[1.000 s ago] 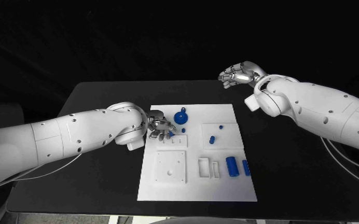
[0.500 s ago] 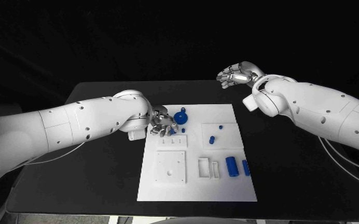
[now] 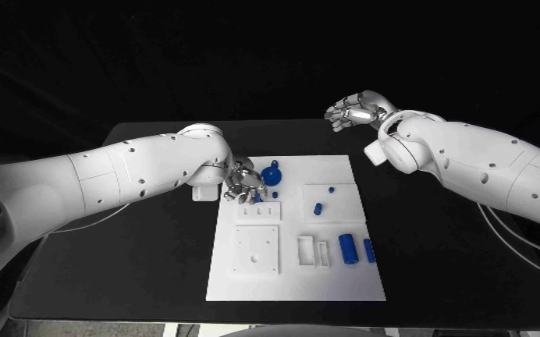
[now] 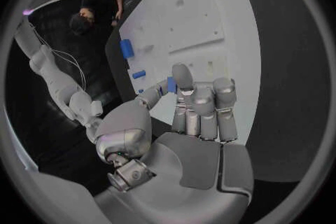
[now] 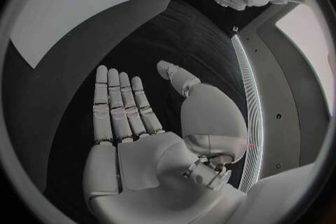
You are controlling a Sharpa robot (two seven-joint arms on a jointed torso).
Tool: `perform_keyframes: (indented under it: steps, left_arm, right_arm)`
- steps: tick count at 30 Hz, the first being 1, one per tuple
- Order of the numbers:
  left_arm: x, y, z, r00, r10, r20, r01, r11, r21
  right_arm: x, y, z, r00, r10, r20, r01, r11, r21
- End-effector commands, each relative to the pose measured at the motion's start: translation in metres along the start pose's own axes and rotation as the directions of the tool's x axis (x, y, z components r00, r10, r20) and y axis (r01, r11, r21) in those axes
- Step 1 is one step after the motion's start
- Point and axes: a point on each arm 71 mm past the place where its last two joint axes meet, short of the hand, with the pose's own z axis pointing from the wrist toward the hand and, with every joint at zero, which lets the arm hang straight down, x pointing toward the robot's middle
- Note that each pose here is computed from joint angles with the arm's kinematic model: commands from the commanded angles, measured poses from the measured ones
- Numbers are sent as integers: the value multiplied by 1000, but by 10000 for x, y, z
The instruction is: Assemble the parts on the task board
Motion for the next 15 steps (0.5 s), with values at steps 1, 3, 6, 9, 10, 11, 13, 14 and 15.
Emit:
perform_keyframes:
  steps: [1,3,6,9,10,11,13,14,15]
  left_arm:
    - [37,-36,8,997,26,-78,-26,1000,-5]
    - [45,-44,13,994,39,-98,-40,999,-10]
    - [43,-51,20,993,46,-112,-49,999,-18]
    - [33,-50,29,993,42,-112,-45,999,-21]
    - [29,-51,34,993,36,-112,-39,999,-22]
    - [29,-55,38,993,36,-114,-38,999,-22]
    - [40,-61,50,992,30,-121,-33,999,-23]
    - [52,-63,58,992,32,-125,-35,999,-25]
    - [66,-69,68,990,36,-134,-40,999,-24]
  right_arm:
    - [16,8,3,1000,3,-12,-3,1000,-5]
    - [16,8,3,1000,3,-12,-3,1000,-5]
    - [16,8,4,1000,4,-12,-4,1000,-5]
    - [16,8,3,1000,4,-12,-4,1000,-5]
    - [16,8,3,1000,4,-12,-4,1000,-5]
    - [16,9,3,1000,4,-12,-4,1000,-5]
    - [18,10,4,1000,4,-12,-4,1000,-5]
    - [20,11,4,1000,4,-12,-4,1000,-6]
    - [22,13,5,1000,4,-13,-4,1000,-6]
